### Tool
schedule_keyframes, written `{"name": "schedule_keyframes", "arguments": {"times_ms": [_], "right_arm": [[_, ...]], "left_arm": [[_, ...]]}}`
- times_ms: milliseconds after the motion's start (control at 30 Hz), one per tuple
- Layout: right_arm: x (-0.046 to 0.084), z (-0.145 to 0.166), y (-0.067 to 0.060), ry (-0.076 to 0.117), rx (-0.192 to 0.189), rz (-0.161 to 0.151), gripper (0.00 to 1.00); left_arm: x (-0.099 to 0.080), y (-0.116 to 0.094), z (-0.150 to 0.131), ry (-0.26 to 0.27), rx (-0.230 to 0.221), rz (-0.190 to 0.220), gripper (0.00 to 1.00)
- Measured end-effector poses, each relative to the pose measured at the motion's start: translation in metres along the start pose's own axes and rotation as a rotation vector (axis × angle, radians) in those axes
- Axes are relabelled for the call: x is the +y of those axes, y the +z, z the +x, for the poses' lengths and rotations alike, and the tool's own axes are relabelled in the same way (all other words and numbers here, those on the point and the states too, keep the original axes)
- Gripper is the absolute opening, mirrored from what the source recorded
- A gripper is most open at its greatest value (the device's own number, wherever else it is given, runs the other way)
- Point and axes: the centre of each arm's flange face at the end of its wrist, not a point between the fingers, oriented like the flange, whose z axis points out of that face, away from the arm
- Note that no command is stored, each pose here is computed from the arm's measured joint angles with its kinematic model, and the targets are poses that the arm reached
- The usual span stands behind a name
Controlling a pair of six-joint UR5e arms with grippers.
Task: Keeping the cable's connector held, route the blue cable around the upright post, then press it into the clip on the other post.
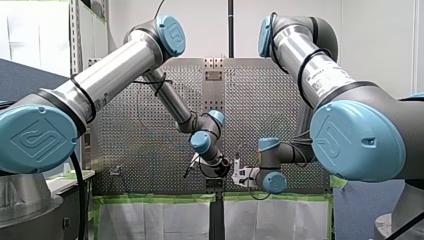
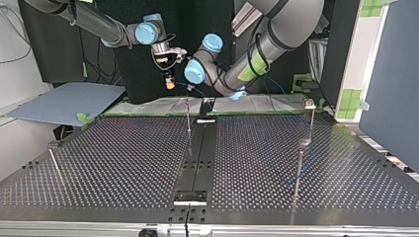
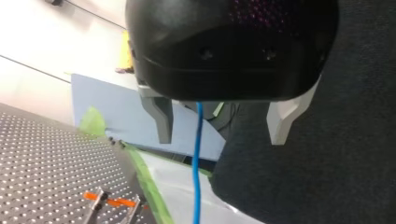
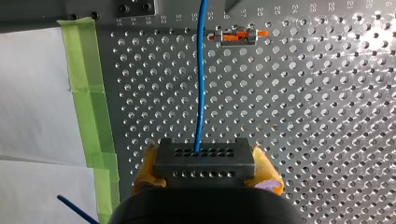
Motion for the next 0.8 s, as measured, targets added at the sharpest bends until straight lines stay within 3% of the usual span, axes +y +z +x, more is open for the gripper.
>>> {"name": "schedule_keyframes", "arguments": {"times_ms": [333,533,800], "right_arm": [[-0.001,0.0,0.0,0.0,0.0,0.008,0.0],[-0.002,0.0,0.0,0.0,0.003,0.011,0.0],[-0.002,0.0,0.0,0.0,0.005,0.01,0.0]], "left_arm": [[-0.007,0.005,-0.008,-0.09,-0.092,-0.08,1.0],[-0.003,0.009,-0.014,-0.111,-0.149,-0.142,1.0],[0.004,0.009,-0.015,-0.11,-0.161,-0.217,1.0]]}}
